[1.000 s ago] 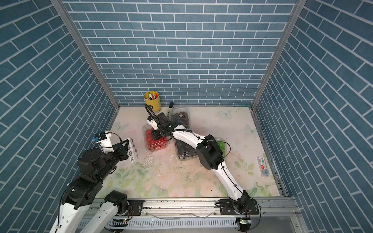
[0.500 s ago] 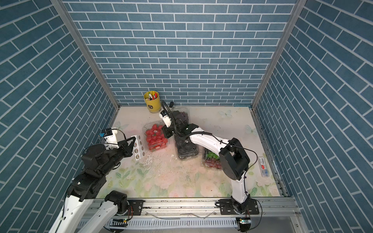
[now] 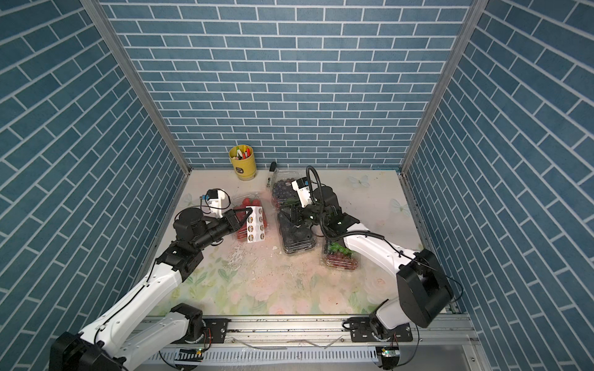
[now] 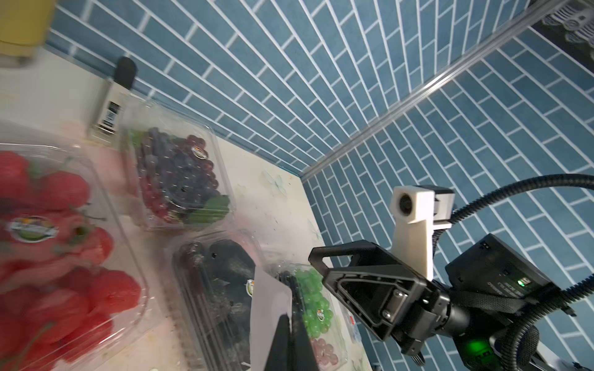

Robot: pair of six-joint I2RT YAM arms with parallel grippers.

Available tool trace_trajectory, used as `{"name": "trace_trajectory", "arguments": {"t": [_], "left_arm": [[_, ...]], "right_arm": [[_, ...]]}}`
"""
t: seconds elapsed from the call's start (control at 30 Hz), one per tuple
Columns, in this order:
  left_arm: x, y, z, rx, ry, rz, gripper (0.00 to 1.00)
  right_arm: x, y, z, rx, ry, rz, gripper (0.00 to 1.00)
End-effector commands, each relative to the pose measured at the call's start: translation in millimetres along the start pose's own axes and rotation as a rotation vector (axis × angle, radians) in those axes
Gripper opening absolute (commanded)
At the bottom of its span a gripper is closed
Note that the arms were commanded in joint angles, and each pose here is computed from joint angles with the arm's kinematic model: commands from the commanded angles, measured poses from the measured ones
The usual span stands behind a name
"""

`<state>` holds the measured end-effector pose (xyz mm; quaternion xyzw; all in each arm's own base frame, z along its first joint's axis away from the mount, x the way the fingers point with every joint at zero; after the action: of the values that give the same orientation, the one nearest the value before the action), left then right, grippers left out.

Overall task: Label fruit boxes
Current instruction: Place the label sticker at the center of the board.

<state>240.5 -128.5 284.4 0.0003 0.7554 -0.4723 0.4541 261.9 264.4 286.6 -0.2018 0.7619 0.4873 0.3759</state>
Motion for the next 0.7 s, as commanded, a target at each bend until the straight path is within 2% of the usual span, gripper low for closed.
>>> {"name": "trace_trajectory", "arguments": {"t": [0.0,0.17,0.33,0.67], "left_arm": [[-15,-25,8,0.176,-0.069,0.013,0.0],[-18,-35,19,0.275,-0.079,-0.009,0.0],[-20,-43,20,0.343,-0.105,-0.011,0.0],[-22,-46,22,0.389,-0.113,-0.021,0.0]], "right_arm": [[-11,21,-17,-0.157,-0.068,0.006,0.43],[-11,23,-26,-0.24,-0.079,0.057,0.48],[-15,22,-22,-0.37,-0.068,0.141,0.62],[-19,14,-6,-0.501,-0.068,0.251,0.59]]}}
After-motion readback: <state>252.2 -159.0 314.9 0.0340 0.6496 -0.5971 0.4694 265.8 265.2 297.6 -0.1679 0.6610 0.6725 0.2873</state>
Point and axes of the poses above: each gripper's point midway between its finger pads, its own z axis out along the fingers, its own y axis along the line the jaws close on, x = y × z, the point moved 9 cm from there along -z, back along the fingers, and after that the axes turned 6 degrees about z, right-handed, at the moved point
